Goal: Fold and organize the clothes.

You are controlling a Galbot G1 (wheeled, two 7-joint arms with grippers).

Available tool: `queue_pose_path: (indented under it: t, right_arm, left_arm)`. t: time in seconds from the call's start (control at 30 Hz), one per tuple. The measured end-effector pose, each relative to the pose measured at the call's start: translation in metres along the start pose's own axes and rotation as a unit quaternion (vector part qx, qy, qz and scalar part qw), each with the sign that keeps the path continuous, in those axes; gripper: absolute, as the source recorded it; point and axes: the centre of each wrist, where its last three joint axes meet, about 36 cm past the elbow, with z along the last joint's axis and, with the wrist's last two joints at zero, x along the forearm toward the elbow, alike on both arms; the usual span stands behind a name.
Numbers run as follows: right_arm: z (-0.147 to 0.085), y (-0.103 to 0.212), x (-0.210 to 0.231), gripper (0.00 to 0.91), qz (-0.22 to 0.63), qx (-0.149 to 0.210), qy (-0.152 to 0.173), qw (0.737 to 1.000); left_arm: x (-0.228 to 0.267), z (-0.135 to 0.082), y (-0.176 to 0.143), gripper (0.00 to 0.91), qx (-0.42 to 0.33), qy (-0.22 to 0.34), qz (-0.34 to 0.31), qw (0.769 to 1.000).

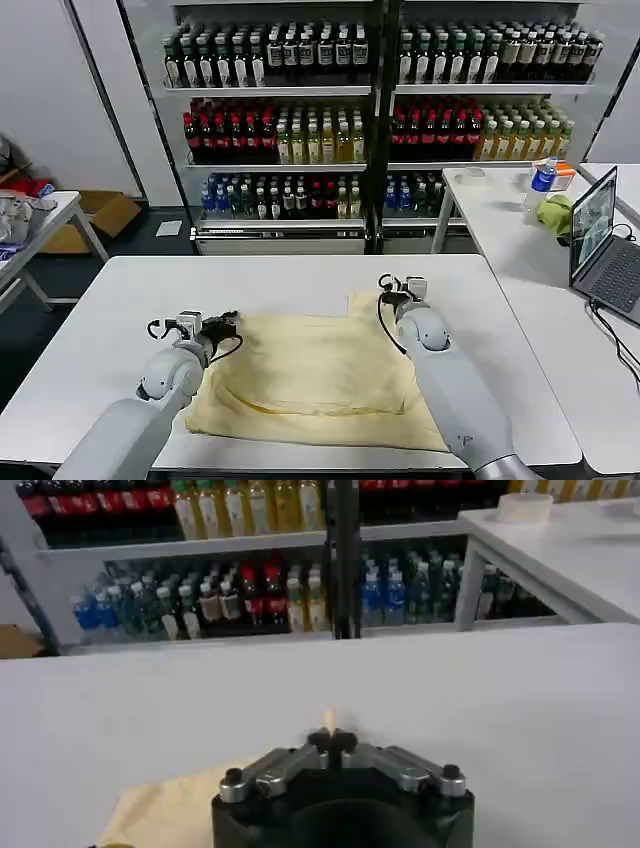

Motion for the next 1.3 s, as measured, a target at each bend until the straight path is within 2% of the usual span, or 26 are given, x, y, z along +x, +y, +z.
queue_pose_path:
  t: [0.33,0.67,1.07,1.3]
  right_arm:
    - [-0.008,-0.001,0.023,0.000,-0.010,-0.006,-0.048,0.999]
    - [-0.015,-0.010,0.056,0.000,-0.018,-0.011,-0.081,0.997]
    - [-0.018,-0.021,0.107,0.000,-0.032,-0.008,-0.106,0.994]
    - [-0.013,-0.031,0.136,0.000,-0.037,-0.007,-0.103,0.994]
  left_arm:
    - [0.013,-0.006,0.006,0.030,0.026,-0.026,0.006,0.999]
    - [0.032,-0.014,0.014,0.030,0.040,-0.052,0.009,0.998]
    - [0.060,-0.019,0.016,0.030,0.040,-0.070,0.019,0.997]
    - [0.078,-0.017,0.017,0.030,0.036,-0.072,0.028,0.996]
